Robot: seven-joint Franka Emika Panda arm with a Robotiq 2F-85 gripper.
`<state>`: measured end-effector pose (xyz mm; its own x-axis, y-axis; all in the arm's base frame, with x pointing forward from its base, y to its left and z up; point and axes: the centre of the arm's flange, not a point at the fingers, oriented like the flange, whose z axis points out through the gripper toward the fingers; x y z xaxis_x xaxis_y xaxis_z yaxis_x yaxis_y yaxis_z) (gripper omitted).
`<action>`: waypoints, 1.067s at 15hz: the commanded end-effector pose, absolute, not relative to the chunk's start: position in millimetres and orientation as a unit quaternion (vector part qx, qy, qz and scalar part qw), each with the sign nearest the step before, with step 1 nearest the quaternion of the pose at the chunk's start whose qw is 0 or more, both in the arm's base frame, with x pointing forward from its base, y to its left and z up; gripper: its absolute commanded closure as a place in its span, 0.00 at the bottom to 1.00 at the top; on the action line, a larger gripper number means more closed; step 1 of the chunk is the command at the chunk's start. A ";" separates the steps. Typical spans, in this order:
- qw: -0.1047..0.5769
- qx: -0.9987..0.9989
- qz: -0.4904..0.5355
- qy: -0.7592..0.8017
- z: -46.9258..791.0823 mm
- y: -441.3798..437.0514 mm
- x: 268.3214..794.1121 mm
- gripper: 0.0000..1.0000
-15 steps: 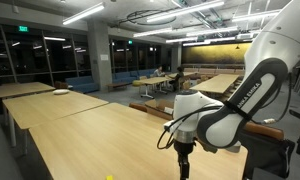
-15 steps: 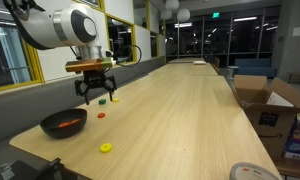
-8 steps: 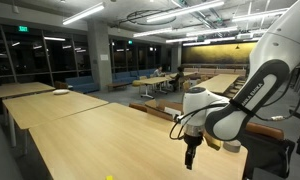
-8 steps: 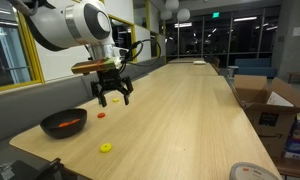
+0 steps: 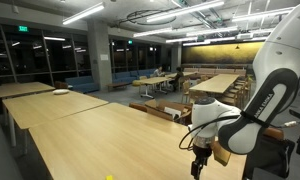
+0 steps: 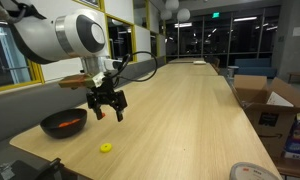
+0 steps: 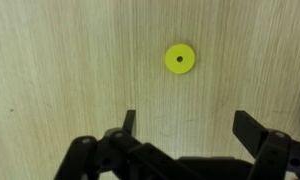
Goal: Put the objects on the right of the table in the black bowl
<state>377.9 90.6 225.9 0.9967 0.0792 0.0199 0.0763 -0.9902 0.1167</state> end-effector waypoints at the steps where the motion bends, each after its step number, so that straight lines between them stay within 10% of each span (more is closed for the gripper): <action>1: 0.054 0.997 0.049 0.001 216.6 90.0 350.9 0.00; 16: 0.032 0.999 -0.016 -0.028 186.9 81.0 347.6 0.00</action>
<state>368.1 94.3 176.2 0.9977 -0.0679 -0.0070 -0.0670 -0.9937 0.0897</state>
